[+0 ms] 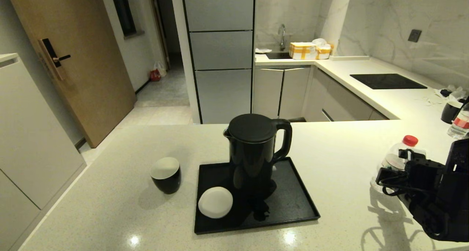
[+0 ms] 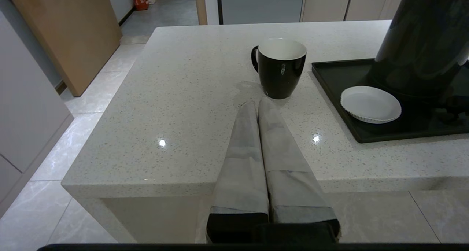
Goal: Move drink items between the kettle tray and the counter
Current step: Place it on the right, then return the tea cup to its original position
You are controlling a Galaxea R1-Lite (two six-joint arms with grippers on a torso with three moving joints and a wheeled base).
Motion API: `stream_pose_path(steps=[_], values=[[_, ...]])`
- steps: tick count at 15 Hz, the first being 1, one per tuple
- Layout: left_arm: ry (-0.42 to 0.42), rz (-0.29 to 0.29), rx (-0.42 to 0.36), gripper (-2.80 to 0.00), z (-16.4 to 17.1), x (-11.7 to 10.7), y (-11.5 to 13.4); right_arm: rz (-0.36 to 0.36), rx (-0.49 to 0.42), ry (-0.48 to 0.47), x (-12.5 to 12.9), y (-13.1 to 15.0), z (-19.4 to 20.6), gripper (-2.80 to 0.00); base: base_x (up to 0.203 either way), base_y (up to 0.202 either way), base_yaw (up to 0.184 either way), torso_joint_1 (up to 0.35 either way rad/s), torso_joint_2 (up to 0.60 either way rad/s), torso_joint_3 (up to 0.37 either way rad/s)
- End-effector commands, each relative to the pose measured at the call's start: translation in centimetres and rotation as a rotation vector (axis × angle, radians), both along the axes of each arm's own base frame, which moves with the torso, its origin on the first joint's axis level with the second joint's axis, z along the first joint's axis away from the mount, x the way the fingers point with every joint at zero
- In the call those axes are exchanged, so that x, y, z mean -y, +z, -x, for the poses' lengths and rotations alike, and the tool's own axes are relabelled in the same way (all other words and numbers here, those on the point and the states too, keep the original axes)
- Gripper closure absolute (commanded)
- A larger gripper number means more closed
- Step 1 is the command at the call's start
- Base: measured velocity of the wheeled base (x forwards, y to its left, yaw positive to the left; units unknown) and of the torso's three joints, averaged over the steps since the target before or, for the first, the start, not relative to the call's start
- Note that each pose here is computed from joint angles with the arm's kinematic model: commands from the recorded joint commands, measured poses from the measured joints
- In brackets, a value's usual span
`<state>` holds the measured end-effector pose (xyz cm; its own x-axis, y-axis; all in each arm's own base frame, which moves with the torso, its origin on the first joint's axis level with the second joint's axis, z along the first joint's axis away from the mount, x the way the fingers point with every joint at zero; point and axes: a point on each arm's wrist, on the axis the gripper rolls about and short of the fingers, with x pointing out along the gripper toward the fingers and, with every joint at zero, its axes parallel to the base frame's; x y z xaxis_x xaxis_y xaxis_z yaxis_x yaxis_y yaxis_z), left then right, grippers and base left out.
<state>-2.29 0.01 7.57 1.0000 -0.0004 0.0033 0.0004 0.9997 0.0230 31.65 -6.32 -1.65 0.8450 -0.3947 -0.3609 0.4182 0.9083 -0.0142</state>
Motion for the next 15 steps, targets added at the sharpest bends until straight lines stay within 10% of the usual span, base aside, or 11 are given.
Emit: stream_pose_path(steps=[1,15], values=[[0.0,0.0,-0.001,0.0,0.0,0.0,0.0,-0.004,-0.014,-0.005,0.1,-0.4,0.1,-2.8,0.0,0.0,0.0,0.0,0.0,0.0],[0.0,0.0,-0.002,0.0,0.0,0.0,0.0,-0.051,0.018,0.07,-0.2,5.5,6.7,-2.8,0.0,0.0,0.0,0.0,0.0,0.0]])
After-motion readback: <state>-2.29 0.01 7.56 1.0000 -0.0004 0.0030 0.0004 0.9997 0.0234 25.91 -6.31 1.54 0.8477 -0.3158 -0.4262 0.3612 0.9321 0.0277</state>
